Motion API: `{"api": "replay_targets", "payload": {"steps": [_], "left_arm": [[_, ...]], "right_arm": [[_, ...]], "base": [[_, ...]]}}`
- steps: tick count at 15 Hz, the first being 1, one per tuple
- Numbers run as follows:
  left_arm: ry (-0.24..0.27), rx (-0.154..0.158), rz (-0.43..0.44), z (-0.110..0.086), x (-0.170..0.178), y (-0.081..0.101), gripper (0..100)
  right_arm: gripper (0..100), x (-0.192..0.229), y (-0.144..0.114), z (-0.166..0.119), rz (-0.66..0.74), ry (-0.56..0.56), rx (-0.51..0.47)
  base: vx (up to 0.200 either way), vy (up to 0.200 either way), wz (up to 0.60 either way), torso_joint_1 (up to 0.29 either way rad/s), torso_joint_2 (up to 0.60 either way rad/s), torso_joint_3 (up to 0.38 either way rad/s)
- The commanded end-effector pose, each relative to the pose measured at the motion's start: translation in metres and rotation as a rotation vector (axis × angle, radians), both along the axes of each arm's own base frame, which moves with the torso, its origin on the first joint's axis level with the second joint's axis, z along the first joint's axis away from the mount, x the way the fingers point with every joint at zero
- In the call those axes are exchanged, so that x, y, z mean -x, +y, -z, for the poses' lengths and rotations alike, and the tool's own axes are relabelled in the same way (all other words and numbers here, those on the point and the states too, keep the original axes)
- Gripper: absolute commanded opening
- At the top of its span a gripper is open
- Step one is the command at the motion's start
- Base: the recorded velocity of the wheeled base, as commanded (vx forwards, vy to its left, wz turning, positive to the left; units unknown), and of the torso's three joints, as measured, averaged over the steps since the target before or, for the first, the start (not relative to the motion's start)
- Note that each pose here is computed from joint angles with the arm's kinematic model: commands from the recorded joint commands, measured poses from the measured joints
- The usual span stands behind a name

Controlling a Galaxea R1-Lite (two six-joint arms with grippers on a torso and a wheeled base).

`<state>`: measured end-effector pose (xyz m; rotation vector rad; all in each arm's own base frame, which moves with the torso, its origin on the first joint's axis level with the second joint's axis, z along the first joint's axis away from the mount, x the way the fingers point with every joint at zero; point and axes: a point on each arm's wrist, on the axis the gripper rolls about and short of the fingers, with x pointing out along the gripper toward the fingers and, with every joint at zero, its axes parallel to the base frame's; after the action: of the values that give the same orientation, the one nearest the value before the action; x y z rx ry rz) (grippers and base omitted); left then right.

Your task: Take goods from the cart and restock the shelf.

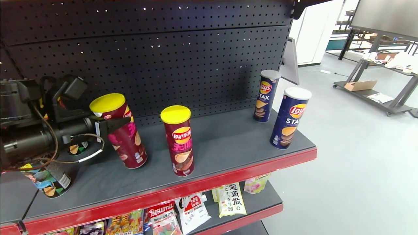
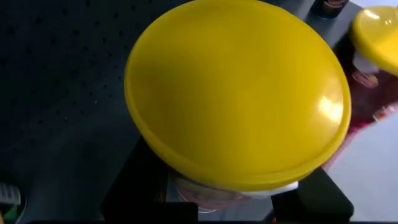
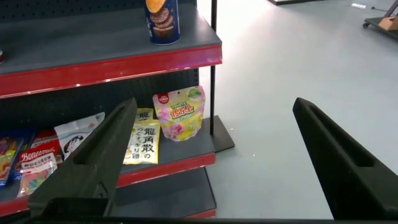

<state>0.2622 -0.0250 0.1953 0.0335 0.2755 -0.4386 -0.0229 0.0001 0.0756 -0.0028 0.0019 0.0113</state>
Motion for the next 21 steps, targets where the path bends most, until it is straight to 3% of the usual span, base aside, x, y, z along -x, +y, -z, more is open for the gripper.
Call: {"api": "replay_targets", "payload": {"steps": [1, 4, 8, 12, 18, 21], "left_arm": [[0.022, -0.002, 0.007, 0.012, -0.033, -0.004, 0], [0.015, -0.009, 0.019, 0.019, -0.048, -0.015, 0], [-0.045, -0.021, -0.015, 0.01, -0.085, -0.034, 0], [-0.051, 0.039, -0.084, 0.005, -0.102, -0.056, 0], [-0.053, 0.029, -0.117, 0.011, -0.114, -0.071, 0], [-0.061, 0.056, -0.153, 0.012, -0.127, -0.088, 0]], "right_arm": [[100, 0.0, 0.0, 0.0, -0.001, 0.0, 0.0], [100, 0.0, 0.0, 0.0, -0.001, 0.0, 0.0], [100, 0.0, 0.0, 0.0, -0.001, 0.0, 0.0], [100, 0.0, 0.0, 0.0, -0.001, 0.0, 0.0], [100, 0.0, 0.0, 0.0, -0.001, 0.0, 0.0], [100, 0.0, 0.0, 0.0, -0.001, 0.0, 0.0]], "base": [[0.0, 0.0, 0.0, 0.0, 0.0, 0.0], [0.0, 0.0, 0.0, 0.0, 0.0, 0.0], [0.0, 0.0, 0.0, 0.0, 0.0, 0.0], [0.0, 0.0, 0.0, 0.0, 0.0, 0.0], [0.0, 0.0, 0.0, 0.0, 0.0, 0.0], [0.0, 0.0, 0.0, 0.0, 0.0, 0.0]]}}
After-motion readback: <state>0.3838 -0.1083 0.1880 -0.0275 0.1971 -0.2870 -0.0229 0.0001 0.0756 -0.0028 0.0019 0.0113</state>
